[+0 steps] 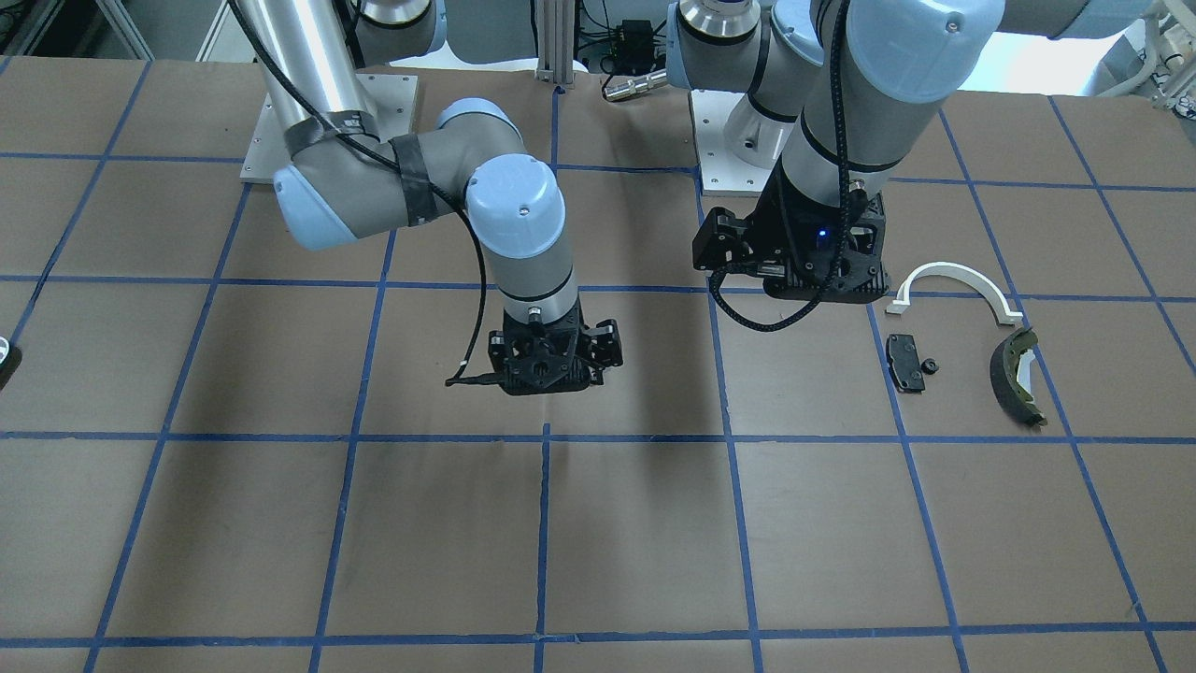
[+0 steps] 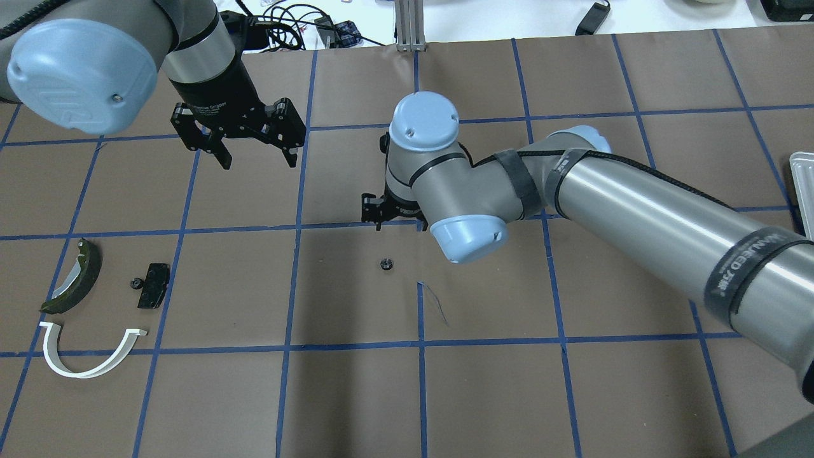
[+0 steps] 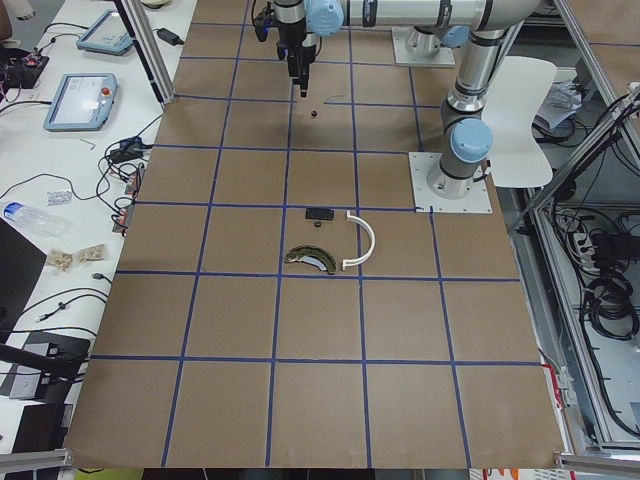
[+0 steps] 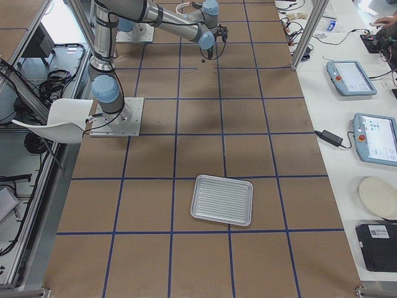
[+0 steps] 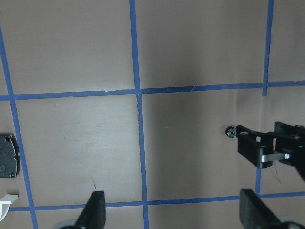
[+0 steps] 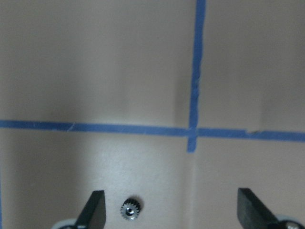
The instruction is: Place bearing gear from tray to pile
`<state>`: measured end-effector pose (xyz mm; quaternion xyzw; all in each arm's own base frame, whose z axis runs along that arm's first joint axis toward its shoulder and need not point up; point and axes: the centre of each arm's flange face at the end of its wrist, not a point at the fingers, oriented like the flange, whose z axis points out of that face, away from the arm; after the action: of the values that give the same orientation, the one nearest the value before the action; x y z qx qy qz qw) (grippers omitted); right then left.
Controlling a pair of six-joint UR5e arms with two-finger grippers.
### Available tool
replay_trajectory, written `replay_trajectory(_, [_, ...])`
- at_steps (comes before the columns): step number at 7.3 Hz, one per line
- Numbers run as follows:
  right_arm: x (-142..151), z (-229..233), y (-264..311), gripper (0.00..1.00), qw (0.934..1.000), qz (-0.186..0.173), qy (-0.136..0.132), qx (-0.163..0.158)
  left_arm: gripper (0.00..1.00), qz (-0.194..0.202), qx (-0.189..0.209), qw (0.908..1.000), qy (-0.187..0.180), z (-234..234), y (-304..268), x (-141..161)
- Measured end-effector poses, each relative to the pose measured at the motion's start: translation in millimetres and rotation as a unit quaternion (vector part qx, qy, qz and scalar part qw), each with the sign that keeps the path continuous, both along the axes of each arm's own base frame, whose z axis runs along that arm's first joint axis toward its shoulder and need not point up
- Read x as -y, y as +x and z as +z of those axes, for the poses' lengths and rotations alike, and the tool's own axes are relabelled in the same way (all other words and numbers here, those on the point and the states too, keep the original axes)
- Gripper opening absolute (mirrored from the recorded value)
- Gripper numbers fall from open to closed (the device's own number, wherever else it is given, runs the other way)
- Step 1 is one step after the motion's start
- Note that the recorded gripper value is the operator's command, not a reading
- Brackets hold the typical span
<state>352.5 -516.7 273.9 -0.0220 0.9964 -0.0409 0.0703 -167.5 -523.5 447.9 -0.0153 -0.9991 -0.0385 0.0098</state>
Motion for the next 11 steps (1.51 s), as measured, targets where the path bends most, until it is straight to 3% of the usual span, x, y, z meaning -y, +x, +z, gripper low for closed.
replay_trajectory(2, [40, 79, -75, 1.00, 0.9991, 0.030, 0.005, -0.030, 1.00, 0.034, 0.003, 0.9994, 0.009, -27, -13, -3])
replay_trajectory(5, [71, 169, -169, 1.00, 0.9946, 0.057, 0.011, -0.086, 1.00, 0.074, 0.005, 0.9968, -0.029, -123, -103, -7])
replay_trajectory(8, [69, 197, -194, 1.00, 0.9929, 0.057, 0.022, -0.102, 1.00, 0.052, 0.011, 0.9984, -0.020, -228, -149, -8])
replay_trajectory(11, [55, 194, -209, 1.00, 0.9928, 0.048, 0.047, -0.099, 1.00, 0.037, 0.021, 0.9991, 0.006, -271, -158, -14])
